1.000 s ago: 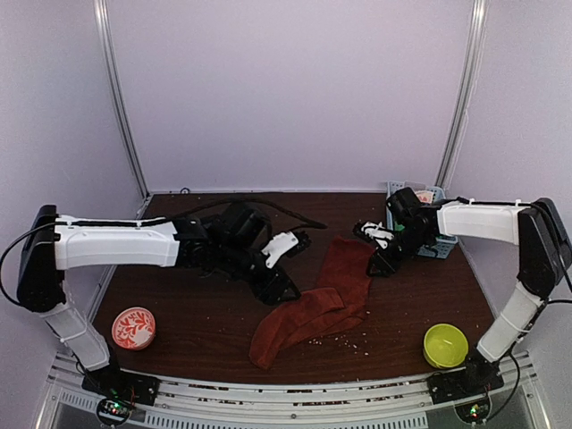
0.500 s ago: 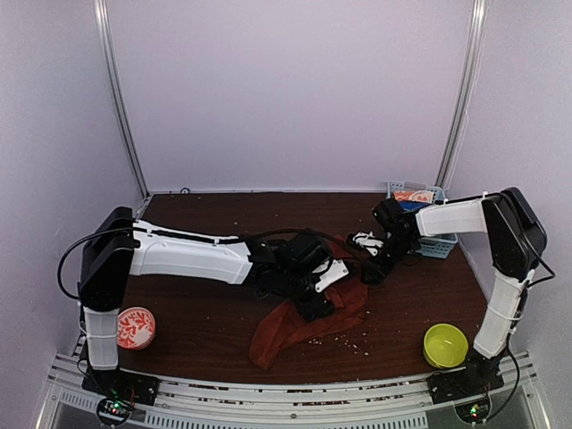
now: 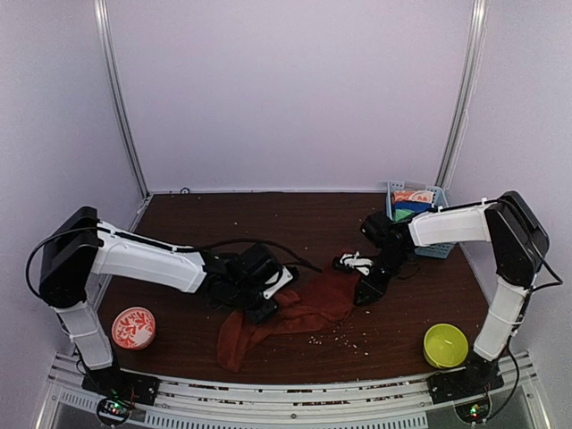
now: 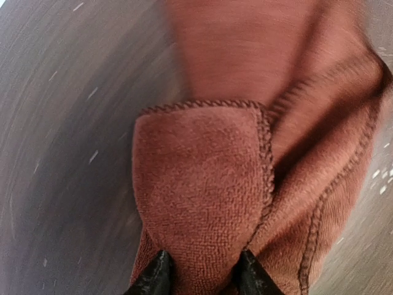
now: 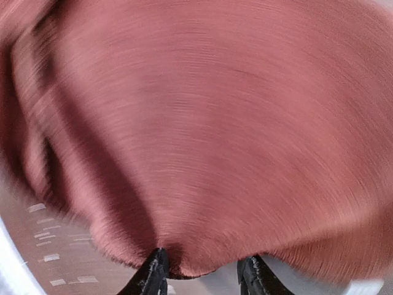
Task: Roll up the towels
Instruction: Adjust the towel at the center of the board.
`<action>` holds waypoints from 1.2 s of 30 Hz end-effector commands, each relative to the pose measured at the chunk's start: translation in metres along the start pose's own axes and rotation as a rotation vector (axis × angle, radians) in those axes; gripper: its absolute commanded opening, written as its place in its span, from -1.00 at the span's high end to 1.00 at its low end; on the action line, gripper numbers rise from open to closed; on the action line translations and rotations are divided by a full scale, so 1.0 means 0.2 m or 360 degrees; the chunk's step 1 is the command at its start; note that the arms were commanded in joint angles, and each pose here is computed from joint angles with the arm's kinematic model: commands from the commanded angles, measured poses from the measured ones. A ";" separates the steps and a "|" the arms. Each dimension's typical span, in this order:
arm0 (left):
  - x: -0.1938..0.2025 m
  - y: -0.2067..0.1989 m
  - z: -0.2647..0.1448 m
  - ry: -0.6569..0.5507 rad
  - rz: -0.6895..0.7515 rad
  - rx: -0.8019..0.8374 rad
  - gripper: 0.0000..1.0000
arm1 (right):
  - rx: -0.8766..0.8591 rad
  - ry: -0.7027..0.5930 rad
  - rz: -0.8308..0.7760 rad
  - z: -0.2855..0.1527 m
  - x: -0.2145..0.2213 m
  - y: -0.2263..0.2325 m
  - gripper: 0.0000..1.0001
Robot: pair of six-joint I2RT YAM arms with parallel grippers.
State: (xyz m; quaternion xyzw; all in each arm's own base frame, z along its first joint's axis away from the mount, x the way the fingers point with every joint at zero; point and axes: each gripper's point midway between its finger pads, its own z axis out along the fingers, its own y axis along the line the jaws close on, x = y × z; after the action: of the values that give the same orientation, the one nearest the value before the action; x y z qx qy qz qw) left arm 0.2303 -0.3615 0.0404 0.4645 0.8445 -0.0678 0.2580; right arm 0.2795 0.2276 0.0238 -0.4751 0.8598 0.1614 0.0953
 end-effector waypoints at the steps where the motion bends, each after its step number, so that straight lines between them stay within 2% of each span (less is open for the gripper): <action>1: 0.10 0.18 -0.12 -0.0012 -0.0239 -0.0107 0.26 | -0.0567 0.0132 -0.0174 -0.08 0.09 0.52 0.19; 3: 0.13 0.19 -0.17 0.0007 -0.0248 -0.0092 0.22 | -0.0653 0.0084 -0.0212 -0.18 0.04 0.58 0.14; 5: 0.14 0.18 -0.23 0.0019 -0.0238 -0.0057 0.14 | -0.0621 0.0049 -0.0256 -0.31 -0.01 0.56 0.10; 10: 0.01 0.13 -0.42 -0.0101 -0.0176 0.0093 -0.24 | -0.0442 -0.0137 -0.0200 -0.59 -0.06 0.36 -0.02; 12: -0.05 0.17 -0.43 -0.0130 -0.0175 0.0053 -0.30 | -0.0175 -0.0126 -0.0166 -0.59 -0.03 0.20 -0.02; 15: -0.13 0.14 -0.36 -0.0076 -0.0144 0.0134 -0.31 | 0.0062 -0.0057 -0.0183 -0.52 0.08 0.09 0.00; 19: -0.18 0.07 -0.22 0.0032 -0.0102 0.0229 -0.24 | 0.0112 -0.0061 -0.0283 -0.47 0.20 0.12 0.13; 22: -0.22 0.06 -0.16 0.0003 -0.0113 0.0231 -0.21 | 0.0187 -0.0042 -0.0414 -0.44 0.29 0.13 0.18; 28: -0.19 0.07 0.00 0.0079 -0.0145 0.0187 -0.21 | 0.0317 0.0128 -0.0489 -0.32 0.47 0.05 0.20; 36: -0.18 0.10 0.06 0.0097 -0.0220 0.0112 -0.21 | 0.0333 0.0134 -0.0530 -0.24 0.47 0.01 0.06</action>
State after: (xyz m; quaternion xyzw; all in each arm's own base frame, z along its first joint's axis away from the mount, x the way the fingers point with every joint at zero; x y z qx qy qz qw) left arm 0.2498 -0.3702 0.0384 0.4383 0.8761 -0.0974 0.1759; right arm 0.2100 0.1329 0.0410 -0.5952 0.7944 0.0538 0.1086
